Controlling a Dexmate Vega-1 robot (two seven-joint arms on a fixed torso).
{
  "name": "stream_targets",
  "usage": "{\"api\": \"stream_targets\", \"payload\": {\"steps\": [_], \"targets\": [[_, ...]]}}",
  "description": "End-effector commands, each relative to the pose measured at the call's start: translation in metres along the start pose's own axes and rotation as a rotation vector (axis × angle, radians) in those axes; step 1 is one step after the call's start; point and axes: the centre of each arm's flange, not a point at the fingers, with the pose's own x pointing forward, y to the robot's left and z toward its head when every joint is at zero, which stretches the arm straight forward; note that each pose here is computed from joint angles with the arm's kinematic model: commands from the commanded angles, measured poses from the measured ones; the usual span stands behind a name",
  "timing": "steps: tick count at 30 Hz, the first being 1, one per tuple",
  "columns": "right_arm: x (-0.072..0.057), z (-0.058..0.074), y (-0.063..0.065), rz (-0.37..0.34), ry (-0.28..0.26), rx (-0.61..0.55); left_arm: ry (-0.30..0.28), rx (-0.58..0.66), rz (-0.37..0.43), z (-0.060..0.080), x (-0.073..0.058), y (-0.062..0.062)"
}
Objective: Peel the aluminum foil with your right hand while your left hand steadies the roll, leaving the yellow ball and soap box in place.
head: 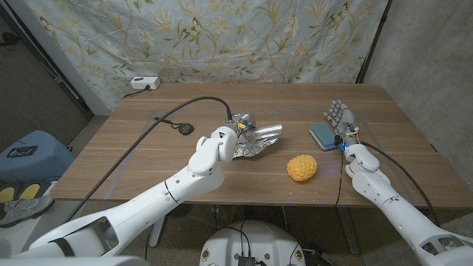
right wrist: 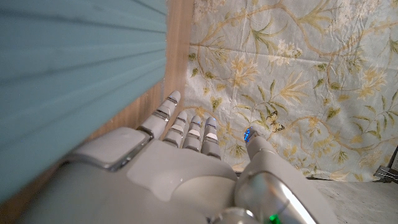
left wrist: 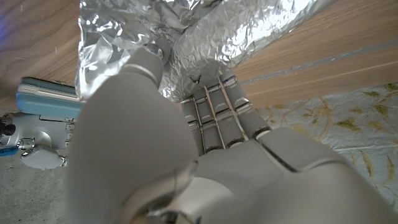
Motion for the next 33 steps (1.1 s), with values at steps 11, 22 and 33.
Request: {"api": "stream_targets", "payload": {"steps": [11,22,33], "targets": [[0.0,0.006,-0.004,-0.004,0.003,-0.007,-0.009,-0.105,-0.058,0.009,0.011,0.018],[-0.003,0.007,-0.006,-0.007,0.004,-0.006,0.003,-0.135,-0.142,0.011,0.018,0.026],[-0.003,0.007,-0.006,-0.013,0.011,-0.009,0.013,-0.179,-0.197,0.005,0.028,0.033]]}}
